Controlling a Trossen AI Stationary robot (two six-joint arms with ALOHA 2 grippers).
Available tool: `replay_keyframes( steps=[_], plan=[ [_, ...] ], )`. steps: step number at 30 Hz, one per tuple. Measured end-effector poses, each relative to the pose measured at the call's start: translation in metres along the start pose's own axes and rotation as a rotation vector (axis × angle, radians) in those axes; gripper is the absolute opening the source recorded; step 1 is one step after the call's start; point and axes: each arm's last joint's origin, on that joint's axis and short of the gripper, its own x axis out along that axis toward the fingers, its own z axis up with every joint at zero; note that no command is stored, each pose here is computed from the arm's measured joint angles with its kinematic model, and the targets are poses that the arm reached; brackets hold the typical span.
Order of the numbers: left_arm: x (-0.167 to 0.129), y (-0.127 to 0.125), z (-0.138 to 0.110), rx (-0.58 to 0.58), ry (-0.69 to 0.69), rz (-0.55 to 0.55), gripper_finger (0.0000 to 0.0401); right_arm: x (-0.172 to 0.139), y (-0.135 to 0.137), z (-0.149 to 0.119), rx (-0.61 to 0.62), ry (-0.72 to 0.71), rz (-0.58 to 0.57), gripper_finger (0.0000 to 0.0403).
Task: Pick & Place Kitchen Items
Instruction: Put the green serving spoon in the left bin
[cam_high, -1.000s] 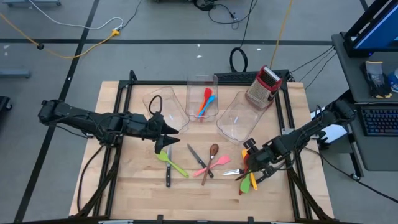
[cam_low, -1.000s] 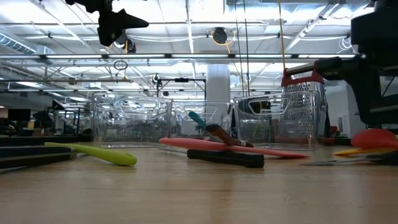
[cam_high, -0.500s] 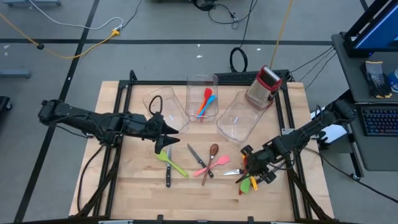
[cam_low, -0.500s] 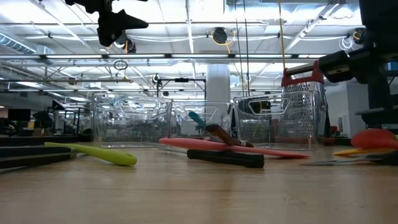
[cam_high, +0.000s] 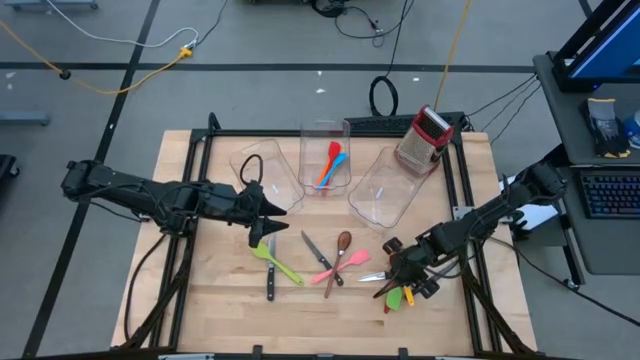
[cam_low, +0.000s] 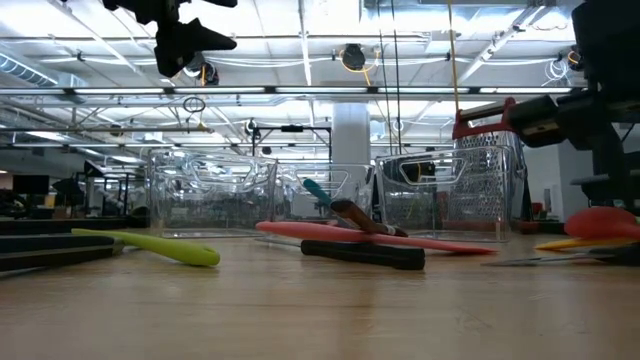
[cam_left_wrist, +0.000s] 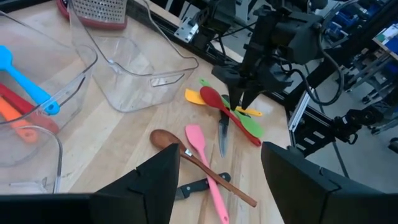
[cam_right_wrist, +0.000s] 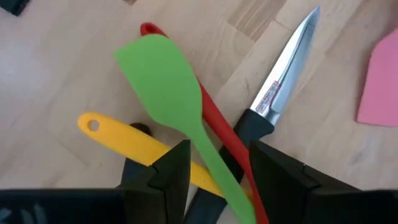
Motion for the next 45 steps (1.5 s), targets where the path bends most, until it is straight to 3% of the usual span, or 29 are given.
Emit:
replay_keyframes(
  steps=[19,23,30,38,45],
  plan=[
    [0.000,0.000,0.001,0.055,-0.007,-0.004,0.0230,-0.003,-0.004,0.007,0.154,-0.087,-0.081,0.0155],
    [0.000,-0.001,0.002,0.050,-0.023,-0.014,0.0230,-0.008,-0.010,0.012,0.247,-0.154,-0.100,0.0155],
    [0.000,-0.002,0.002,0.066,-0.017,-0.033,0.0230,-0.019,-0.023,0.023,0.515,-0.347,-0.200,0.0155],
    [0.000,-0.003,0.002,0.012,-0.009,-0.043,0.0230,-0.023,-0.025,0.034,0.767,-0.500,-0.122,0.0155],
    [-0.001,-0.008,-0.002,-0.027,-0.017,-0.030,0.0230,-0.026,-0.025,0.039,0.880,-0.565,-0.073,0.0155]
  ],
)
